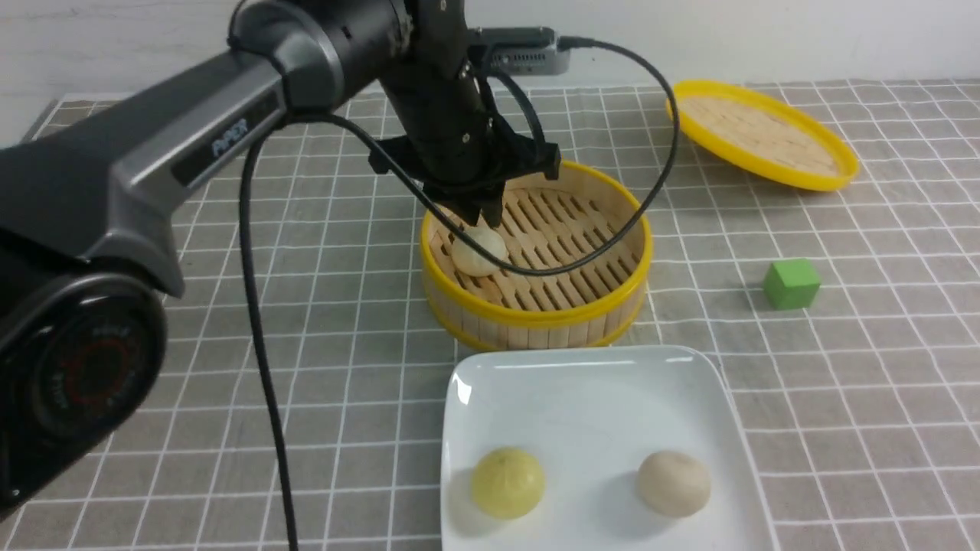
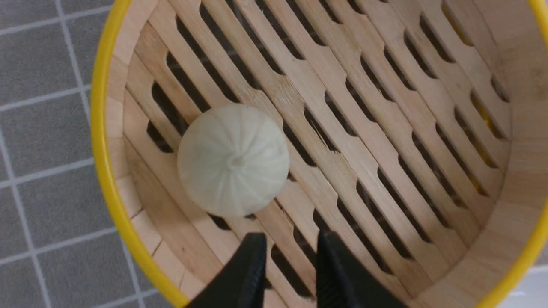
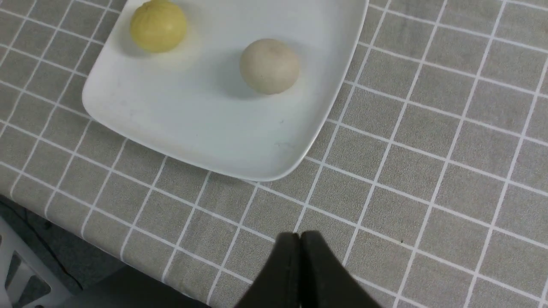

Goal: Put the steamed buns into the plate on the grey tablecloth.

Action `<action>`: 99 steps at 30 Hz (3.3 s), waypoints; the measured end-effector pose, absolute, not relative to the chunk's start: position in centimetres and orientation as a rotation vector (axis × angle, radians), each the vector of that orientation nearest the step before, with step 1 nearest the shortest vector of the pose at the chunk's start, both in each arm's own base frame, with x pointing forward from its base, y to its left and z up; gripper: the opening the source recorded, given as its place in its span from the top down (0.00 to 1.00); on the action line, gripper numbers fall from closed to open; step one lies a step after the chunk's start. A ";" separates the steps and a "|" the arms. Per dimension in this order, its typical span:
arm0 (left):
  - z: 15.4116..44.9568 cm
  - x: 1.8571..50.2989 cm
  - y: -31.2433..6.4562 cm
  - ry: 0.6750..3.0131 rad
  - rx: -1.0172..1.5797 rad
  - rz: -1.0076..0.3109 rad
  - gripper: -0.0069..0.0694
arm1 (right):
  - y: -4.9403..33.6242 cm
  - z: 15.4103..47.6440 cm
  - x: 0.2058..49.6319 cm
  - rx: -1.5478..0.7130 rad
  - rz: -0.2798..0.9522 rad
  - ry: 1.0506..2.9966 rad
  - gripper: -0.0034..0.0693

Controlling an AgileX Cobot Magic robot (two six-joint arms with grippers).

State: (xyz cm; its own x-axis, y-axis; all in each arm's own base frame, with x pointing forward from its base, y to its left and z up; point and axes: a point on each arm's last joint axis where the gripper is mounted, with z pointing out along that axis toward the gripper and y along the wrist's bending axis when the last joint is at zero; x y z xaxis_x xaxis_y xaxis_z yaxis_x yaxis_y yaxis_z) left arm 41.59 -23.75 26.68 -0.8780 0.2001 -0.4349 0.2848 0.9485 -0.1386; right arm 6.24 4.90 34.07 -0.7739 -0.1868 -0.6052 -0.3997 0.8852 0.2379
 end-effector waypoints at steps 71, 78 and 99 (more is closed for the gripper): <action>27.9 28.1 -26.8 2.759 0.559 -0.290 0.28 | 0.7 28.0 1.6 -0.214 0.532 1.881 0.89; 31.4 27.0 -25.4 2.670 0.559 -0.296 0.58 | 1.3 27.5 2.5 -0.235 0.550 1.772 0.95; 32.2 27.1 -24.9 2.612 0.574 -0.246 0.91 | 1.4 27.6 2.6 -0.304 0.502 1.729 0.95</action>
